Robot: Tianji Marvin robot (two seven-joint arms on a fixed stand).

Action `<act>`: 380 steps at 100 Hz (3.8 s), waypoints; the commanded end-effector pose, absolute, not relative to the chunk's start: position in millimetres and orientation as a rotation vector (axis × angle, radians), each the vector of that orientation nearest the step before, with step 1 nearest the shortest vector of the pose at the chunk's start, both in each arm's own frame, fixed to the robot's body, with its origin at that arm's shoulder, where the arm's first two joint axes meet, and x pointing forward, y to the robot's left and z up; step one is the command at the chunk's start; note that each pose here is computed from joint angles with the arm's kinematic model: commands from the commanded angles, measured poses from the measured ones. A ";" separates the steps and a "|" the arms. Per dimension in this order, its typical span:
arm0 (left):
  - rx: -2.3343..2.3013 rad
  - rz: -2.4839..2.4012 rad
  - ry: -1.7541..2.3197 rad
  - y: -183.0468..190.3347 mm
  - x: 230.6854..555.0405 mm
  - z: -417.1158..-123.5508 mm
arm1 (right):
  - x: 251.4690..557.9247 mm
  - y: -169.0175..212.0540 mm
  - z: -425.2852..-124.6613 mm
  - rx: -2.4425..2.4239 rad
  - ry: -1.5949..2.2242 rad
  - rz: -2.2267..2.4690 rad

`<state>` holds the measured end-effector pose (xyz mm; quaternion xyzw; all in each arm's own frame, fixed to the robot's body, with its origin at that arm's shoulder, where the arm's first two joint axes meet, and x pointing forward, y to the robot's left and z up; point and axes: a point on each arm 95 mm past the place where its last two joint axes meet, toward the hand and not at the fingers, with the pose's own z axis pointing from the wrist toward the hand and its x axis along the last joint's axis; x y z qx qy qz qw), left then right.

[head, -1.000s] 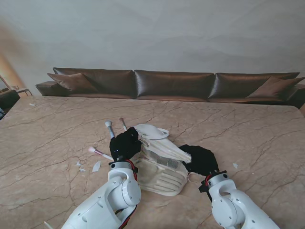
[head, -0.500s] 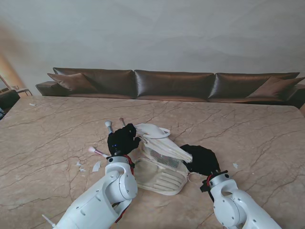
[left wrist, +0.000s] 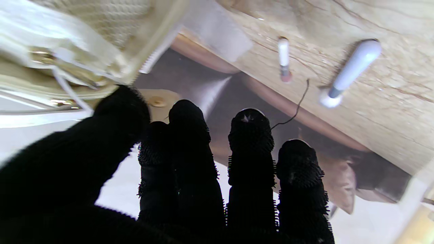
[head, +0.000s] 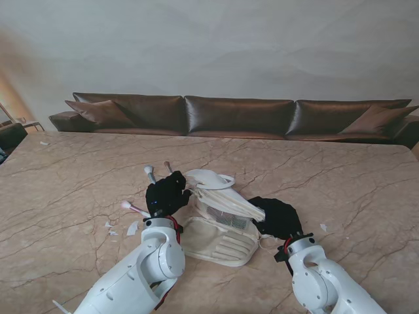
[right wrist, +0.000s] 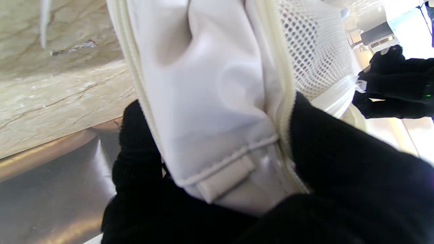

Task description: Pack the cosmetics bag

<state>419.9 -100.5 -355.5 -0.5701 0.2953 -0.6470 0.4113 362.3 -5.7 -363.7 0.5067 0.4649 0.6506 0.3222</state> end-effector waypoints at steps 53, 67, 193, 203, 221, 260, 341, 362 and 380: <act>-1.506 -1.699 0.715 -108.9 398.4 -364.8 | 377.6 -13.3 -347.4 1.436 1.515 1.524; -1.519 -1.706 0.704 -109.9 396.8 -364.9 | 381.5 -8.6 -344.8 1.477 1.538 1.521; -1.486 -1.750 0.792 -116.5 390.1 -364.1 | 436.3 79.1 -309.4 1.259 1.730 1.411; -1.485 -1.750 0.794 -116.1 390.1 -363.2 | 437.9 82.1 -316.4 1.294 1.702 1.361; -1.481 -1.749 0.803 -115.3 390.1 -363.0 | 444.5 85.1 -324.6 1.277 1.629 1.388; -1.437 -1.749 0.863 -104.6 391.0 -353.6 | 457.8 85.4 -326.2 1.316 1.464 1.551; -1.279 -1.641 1.173 -39.3 398.7 -327.3 | 474.2 47.3 -301.9 1.427 1.357 1.602; -1.250 -1.599 1.202 -23.8 406.6 -326.1 | 476.8 41.5 -294.9 1.432 1.355 1.605; -1.238 -1.550 1.246 -6.5 409.4 -330.9 | 481.0 38.8 -290.5 1.446 1.346 1.628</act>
